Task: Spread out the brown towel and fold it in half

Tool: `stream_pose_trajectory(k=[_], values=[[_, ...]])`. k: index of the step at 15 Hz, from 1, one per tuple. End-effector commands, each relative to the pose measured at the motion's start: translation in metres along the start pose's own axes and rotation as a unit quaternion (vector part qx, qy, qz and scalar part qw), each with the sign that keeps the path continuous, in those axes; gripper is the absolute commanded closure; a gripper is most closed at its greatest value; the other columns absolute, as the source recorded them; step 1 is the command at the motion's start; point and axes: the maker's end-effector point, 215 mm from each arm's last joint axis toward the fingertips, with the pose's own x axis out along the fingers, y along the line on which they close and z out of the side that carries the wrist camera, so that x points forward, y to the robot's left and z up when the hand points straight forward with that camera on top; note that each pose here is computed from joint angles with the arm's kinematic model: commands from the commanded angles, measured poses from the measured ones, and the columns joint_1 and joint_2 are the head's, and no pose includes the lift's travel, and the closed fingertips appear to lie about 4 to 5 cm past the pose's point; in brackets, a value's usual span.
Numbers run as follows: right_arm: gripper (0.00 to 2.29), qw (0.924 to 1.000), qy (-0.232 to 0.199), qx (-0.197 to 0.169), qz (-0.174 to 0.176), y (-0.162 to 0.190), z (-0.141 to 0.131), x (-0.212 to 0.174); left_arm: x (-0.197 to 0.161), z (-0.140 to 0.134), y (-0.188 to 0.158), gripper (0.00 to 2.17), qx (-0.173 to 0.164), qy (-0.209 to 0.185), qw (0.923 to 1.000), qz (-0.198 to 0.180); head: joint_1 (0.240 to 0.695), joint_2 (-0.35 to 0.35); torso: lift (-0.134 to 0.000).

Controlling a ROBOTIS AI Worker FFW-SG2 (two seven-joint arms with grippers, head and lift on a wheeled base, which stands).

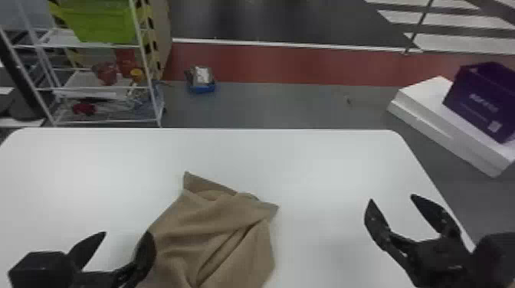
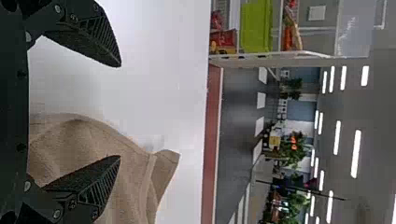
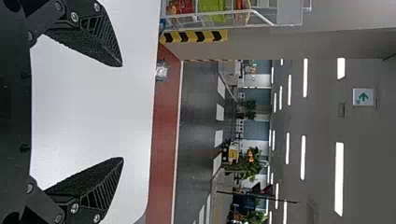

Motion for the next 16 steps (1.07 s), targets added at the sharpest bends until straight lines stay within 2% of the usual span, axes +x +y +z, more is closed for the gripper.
stream_pose_trajectory(k=[1,4,5,12,14,16], values=[[0.17,1.0,0.007,-0.002,-0.004,-0.006,-0.005,0.0,-0.008,-0.016,0.006,0.22,-0.004,0.046,0.9989,0.005,0.695,-0.094,-0.124],[0.17,0.9999,0.012,-0.001,-0.004,-0.006,-0.009,0.001,-0.006,-0.025,0.007,0.28,-0.002,0.064,0.9979,0.002,0.695,-0.096,-0.124],[0.17,0.9999,0.011,0.0,-0.004,-0.006,-0.009,0.001,-0.005,-0.025,0.007,0.36,-0.003,0.065,0.9979,0.001,0.695,-0.097,-0.124],[0.17,0.9999,0.01,0.001,-0.007,-0.01,-0.013,0.003,-0.01,-0.042,-0.002,0.37,-0.008,0.105,0.9944,-0.013,0.695,-0.106,-0.124],[0.17,0.9999,0.01,0.001,-0.008,-0.011,-0.015,0.004,-0.011,-0.045,-0.006,0.52,-0.011,0.109,0.9938,-0.019,0.695,-0.114,-0.124],[0.17,0.9999,0.011,0.002,-0.008,-0.011,-0.016,0.005,-0.01,-0.042,-0.007,1.04,-0.012,0.104,0.9943,-0.02,0.695,-0.122,-0.124]])
